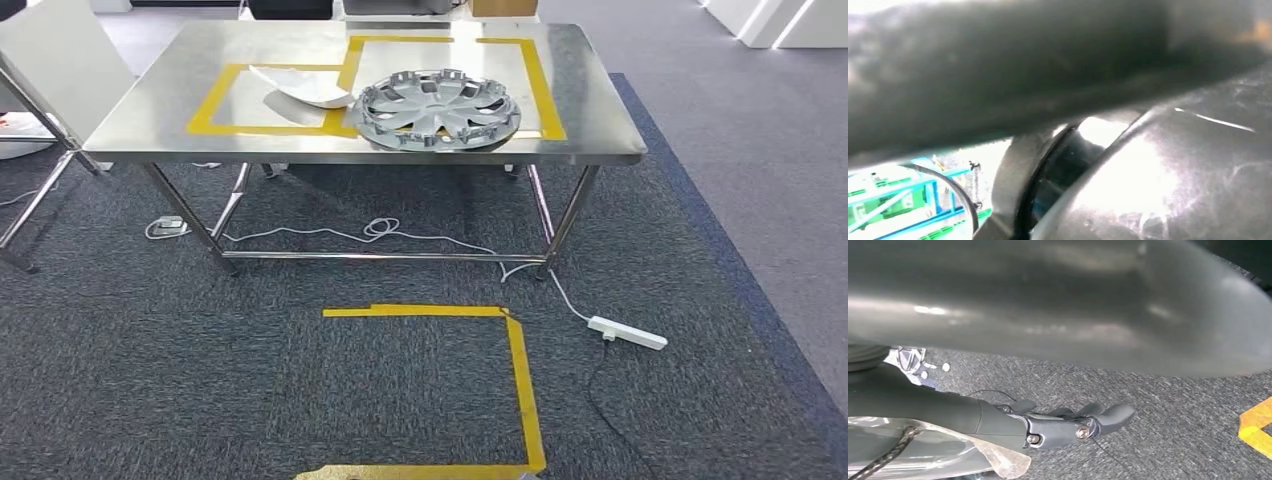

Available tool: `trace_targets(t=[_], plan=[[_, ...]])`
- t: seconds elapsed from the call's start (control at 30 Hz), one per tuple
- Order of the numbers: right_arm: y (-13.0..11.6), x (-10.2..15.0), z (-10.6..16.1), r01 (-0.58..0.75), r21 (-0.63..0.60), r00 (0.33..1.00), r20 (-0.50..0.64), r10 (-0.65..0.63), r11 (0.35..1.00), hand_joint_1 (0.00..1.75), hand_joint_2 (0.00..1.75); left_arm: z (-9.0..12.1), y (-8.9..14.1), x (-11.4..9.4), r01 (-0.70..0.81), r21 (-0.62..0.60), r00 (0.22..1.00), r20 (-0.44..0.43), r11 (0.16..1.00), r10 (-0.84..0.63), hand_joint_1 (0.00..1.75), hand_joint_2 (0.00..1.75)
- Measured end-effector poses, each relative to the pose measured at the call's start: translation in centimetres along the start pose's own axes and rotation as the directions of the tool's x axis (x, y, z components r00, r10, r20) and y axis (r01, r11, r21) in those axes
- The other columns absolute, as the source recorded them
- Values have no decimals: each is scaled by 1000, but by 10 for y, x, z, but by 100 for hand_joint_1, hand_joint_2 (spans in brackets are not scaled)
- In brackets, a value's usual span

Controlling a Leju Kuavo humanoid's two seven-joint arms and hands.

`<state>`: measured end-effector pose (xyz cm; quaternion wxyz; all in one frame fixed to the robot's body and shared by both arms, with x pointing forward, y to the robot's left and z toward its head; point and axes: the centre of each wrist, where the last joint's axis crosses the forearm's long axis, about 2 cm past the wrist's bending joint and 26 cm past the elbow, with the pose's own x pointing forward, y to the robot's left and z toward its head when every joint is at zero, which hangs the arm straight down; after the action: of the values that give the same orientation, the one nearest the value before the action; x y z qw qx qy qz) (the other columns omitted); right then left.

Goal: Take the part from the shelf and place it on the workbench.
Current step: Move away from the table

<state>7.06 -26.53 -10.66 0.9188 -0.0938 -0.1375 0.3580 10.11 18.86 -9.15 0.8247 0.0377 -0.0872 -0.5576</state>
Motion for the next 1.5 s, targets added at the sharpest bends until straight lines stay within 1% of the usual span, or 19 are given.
trace_targets(t=[0.4, 0.63, 0.9, 1.5], plan=[[-7, 4, -2, 3, -4, 1000, 0, -3, 1000, 0, 0, 0, 0, 3, 0, 2, 1000, 10, 1000, 0, 0, 0], [-5, 1, -1, 13, 2, 1000, -8, -13, 1000, 0, 0, 0, -2, 1, -4, -2, 1000, 12, 1000, 4, 0, 0], [-6, 2, -1, 16, -7, 1000, -2, -16, 1000, 0, 0, 0, 0, 0, -14, 22, 1000, 15, 1000, 13, 0, 0], [-6, 2, -1, 25, -4, 1000, 3, -25, 1000, 0, 0, 0, -2, 1, -18, 19, 1000, 16, 1000, 17, 0, 0]])
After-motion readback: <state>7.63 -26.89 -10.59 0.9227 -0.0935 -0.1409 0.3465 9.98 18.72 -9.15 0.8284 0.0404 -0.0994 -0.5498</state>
